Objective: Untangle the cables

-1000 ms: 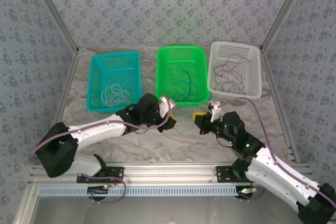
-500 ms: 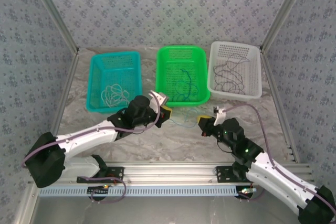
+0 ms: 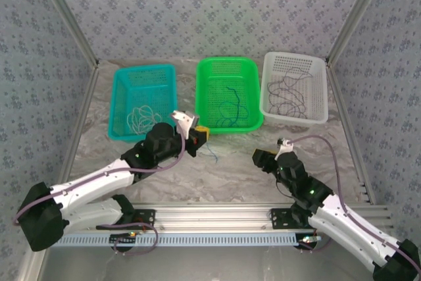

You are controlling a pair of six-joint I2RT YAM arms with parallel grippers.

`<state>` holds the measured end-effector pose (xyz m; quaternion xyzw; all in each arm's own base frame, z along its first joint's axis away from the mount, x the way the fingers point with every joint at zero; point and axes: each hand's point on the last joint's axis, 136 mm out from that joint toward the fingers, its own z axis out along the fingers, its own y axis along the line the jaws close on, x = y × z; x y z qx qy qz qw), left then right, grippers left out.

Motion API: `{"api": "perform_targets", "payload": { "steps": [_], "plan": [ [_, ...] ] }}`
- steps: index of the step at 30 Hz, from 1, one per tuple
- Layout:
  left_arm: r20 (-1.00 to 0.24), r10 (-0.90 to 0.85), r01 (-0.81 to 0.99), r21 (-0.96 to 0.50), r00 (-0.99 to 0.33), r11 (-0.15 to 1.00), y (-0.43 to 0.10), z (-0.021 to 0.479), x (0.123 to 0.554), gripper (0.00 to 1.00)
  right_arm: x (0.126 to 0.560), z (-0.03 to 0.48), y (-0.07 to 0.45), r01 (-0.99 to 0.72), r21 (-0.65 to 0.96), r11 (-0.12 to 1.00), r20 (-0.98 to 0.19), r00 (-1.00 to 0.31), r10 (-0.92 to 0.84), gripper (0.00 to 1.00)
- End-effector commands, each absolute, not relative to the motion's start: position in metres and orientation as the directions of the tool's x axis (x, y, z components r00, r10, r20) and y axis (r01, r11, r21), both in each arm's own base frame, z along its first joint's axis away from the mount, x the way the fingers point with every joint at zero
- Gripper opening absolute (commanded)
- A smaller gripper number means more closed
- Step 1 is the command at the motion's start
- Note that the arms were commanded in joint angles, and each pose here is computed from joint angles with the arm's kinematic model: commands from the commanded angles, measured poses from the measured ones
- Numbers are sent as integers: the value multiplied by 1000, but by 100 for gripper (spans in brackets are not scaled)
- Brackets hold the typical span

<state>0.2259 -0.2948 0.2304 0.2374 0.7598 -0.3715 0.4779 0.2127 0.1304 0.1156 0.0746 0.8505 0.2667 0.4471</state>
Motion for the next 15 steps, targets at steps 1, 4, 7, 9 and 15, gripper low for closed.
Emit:
{"api": "perform_targets", "payload": {
  "steps": [1,4,7,9,15],
  "plan": [
    [-923,66,782,-281,-379,557,-300,248,214,0,213,133,128,-152,451,880,-768,-569,295,66],
    [-923,90,793,-268,-374,548,-300,251,211,0,212,142,142,-240,449,861,-784,-569,250,74],
    [-924,95,795,-262,-370,547,-300,254,211,0,208,147,162,-349,451,822,-797,-571,195,79],
    [-924,94,791,-261,-371,553,-300,255,213,0,203,154,177,-444,429,787,-823,-552,137,80],
    [-916,114,805,-273,-385,528,-308,263,211,0,200,165,196,-579,201,790,-898,-431,-88,94]
  ]
}}
